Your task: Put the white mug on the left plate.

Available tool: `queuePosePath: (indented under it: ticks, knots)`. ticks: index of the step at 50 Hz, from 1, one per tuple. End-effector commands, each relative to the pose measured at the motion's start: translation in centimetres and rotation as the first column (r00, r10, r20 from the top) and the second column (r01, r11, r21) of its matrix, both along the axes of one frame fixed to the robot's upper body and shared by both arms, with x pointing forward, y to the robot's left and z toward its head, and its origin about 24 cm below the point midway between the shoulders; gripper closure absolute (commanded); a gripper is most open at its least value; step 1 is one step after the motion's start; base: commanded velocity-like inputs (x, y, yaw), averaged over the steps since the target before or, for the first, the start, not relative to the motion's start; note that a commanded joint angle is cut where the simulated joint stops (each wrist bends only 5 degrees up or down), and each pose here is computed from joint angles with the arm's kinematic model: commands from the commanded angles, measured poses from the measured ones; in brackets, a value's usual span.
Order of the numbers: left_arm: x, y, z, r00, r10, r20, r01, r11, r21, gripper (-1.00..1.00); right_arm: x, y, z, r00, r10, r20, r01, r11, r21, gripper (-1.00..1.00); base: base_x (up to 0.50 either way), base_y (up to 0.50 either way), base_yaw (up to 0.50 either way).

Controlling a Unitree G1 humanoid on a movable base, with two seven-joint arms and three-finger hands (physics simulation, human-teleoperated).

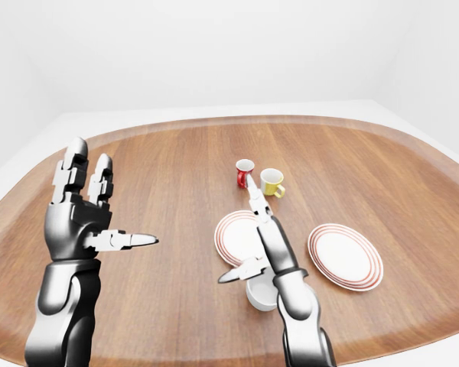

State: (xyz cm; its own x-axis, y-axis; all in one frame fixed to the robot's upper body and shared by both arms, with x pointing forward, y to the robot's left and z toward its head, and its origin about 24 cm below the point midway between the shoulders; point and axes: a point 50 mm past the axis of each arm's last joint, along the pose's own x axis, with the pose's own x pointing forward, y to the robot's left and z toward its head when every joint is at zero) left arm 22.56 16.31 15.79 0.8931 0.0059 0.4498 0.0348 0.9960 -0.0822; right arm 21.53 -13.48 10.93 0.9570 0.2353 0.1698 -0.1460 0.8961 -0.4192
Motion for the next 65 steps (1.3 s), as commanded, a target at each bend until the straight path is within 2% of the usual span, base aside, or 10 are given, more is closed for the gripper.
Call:
queuePosePath:
  ticks: [1,29,42,53,65]
  knots:
    - [0.0,0.0,-0.1,1.000,-0.001,-0.003,0.001,1.000,0.001,-1.00,0.0,-0.2,-0.6,1.000,-0.007,-0.028,0.005,0.997,-0.075,-1.00,0.00,0.00,0.00]
    - [-0.1,0.0,0.3,1.000,-0.002,0.014,0.002,1.000,-0.001,-1.00,-0.6,-0.4,-1.8,0.995,0.003,-0.104,-0.025,0.977,-0.212,-1.00,0.00,0.00,0.00]
    - [0.0,0.0,0.3,1.000,-0.001,0.013,0.001,1.000,-0.001,-1.00,-0.5,-1.0,-2.0,0.994,-0.054,-0.100,0.021,0.951,-0.309,-1.00,0.00,0.00,0.00]
    - [0.0,0.1,0.2,1.000,-0.001,0.007,0.001,1.000,-0.001,-1.00,-0.4,-1.7,-2.0,0.989,-0.121,-0.082,0.077,0.908,-0.413,-1.00,0.00,0.00,0.00]
    - [0.0,0.0,0.2,1.000,-0.001,0.009,0.001,1.000,-0.001,-1.00,-0.5,-1.9,-2.0,0.986,-0.146,-0.075,0.098,0.890,-0.445,-1.00,0.00,0.00,0.00]
